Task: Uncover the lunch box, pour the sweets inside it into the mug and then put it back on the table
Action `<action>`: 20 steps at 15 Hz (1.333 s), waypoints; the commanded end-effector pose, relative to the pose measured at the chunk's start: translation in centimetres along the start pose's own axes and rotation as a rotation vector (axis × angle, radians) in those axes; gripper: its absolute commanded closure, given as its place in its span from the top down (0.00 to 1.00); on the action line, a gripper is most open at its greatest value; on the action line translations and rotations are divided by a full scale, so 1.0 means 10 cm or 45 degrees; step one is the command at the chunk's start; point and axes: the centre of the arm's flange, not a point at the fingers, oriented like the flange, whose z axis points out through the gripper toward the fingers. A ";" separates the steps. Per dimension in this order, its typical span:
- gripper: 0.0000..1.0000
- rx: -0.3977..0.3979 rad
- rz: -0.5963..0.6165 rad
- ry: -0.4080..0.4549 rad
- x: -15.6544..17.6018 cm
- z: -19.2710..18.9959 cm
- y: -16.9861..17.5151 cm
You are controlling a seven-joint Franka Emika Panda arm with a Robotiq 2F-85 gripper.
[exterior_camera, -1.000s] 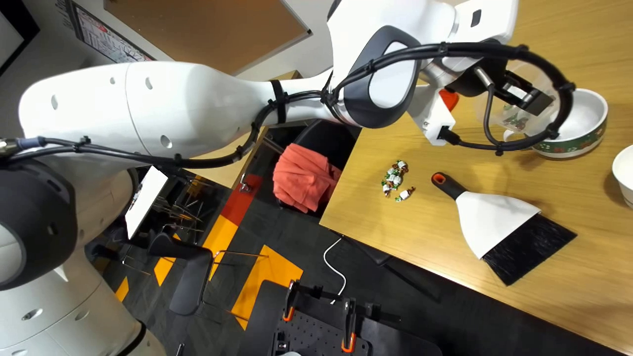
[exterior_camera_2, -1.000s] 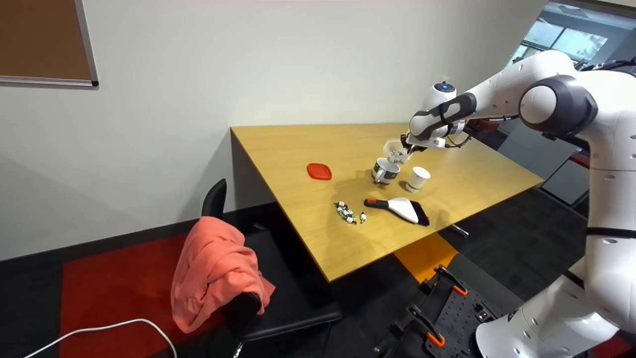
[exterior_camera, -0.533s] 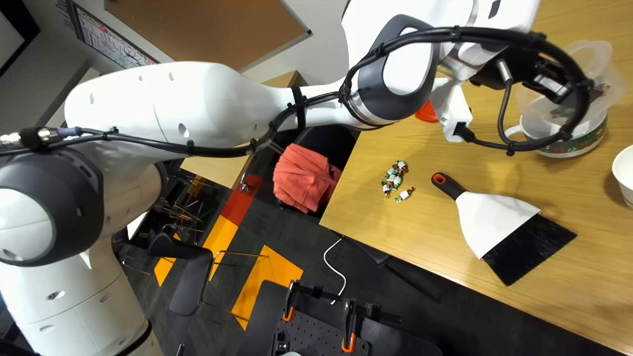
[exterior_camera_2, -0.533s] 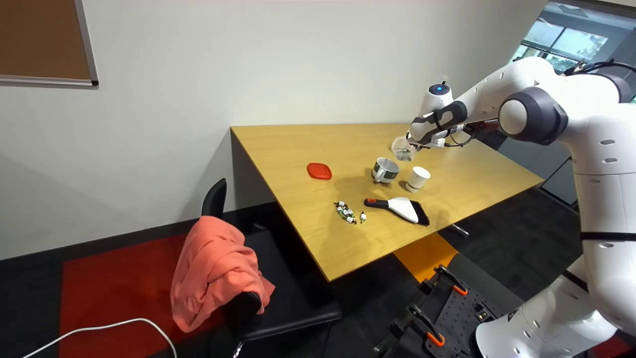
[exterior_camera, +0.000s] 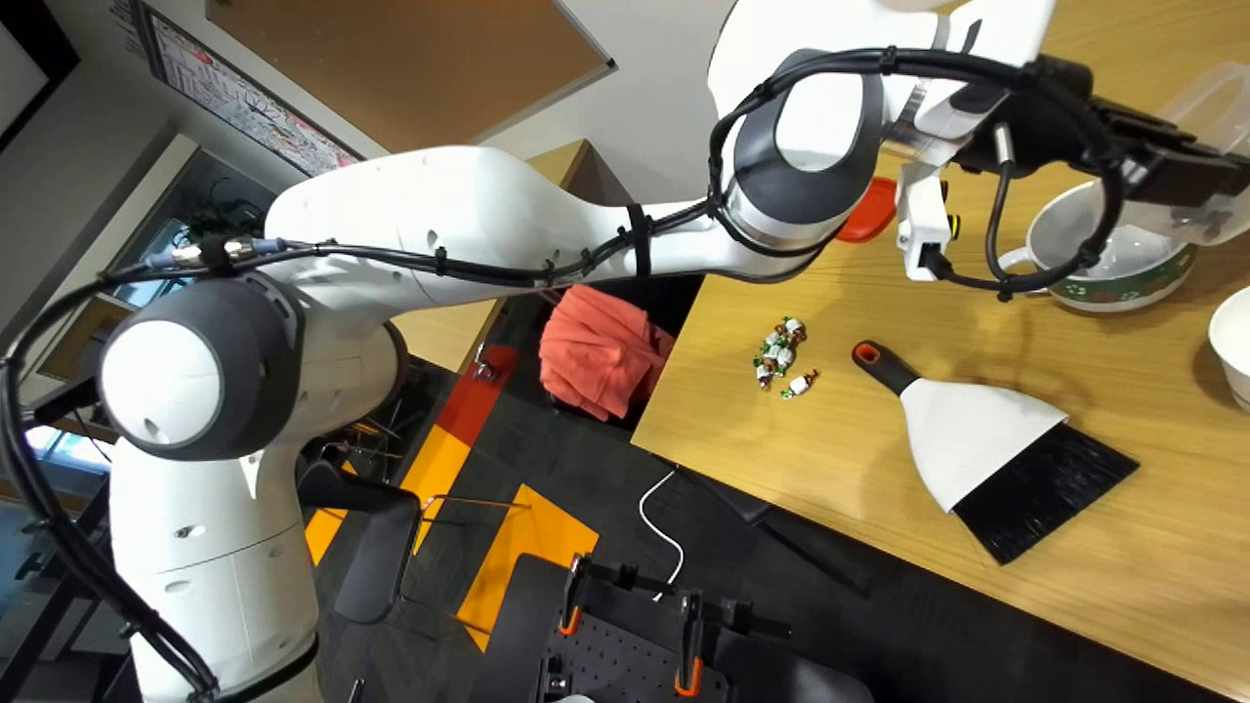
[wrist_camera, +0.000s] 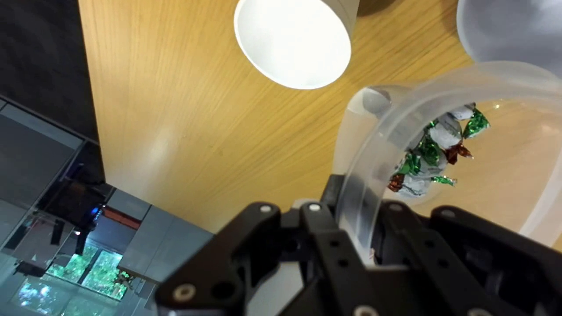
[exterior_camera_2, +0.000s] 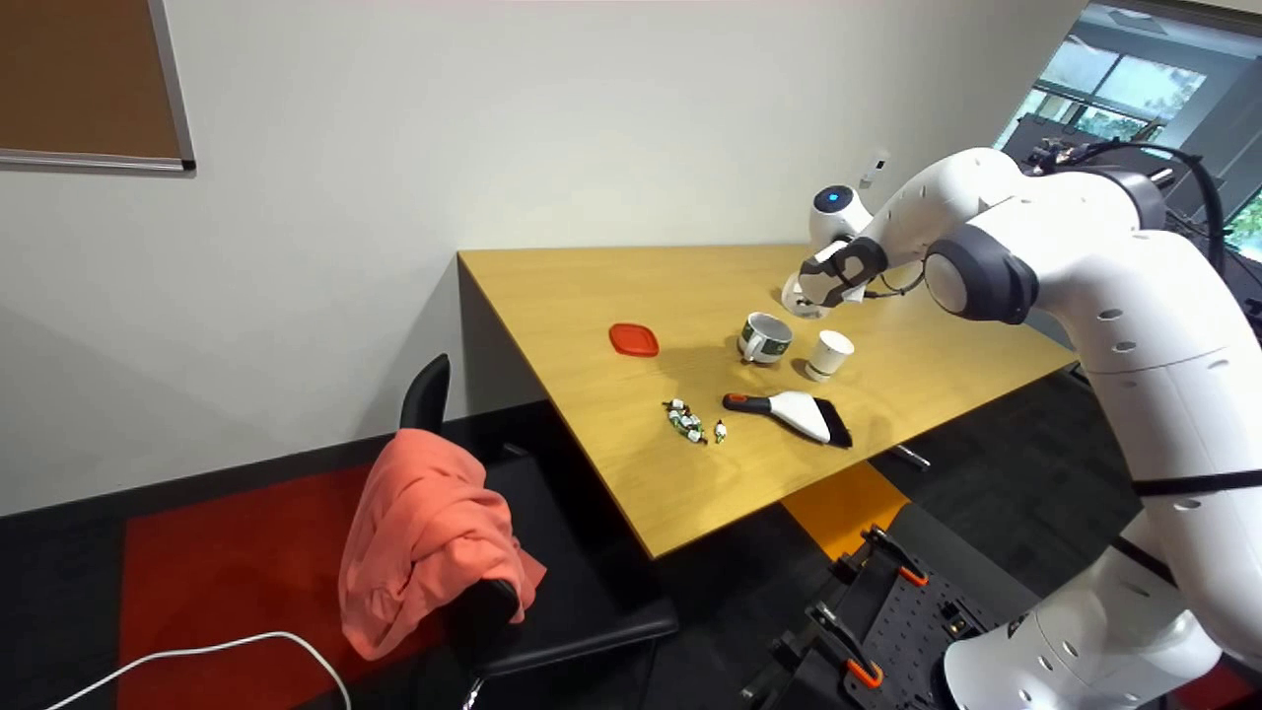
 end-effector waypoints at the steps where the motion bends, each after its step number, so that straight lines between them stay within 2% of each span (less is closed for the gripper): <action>1: 0.02 -0.108 -0.001 0.097 -0.06 0.07 -0.18; 7: 0.02 -0.199 -0.062 0.211 -0.21 0.13 -0.35; 20: 0.02 -0.343 -0.419 0.431 -0.56 0.09 -0.66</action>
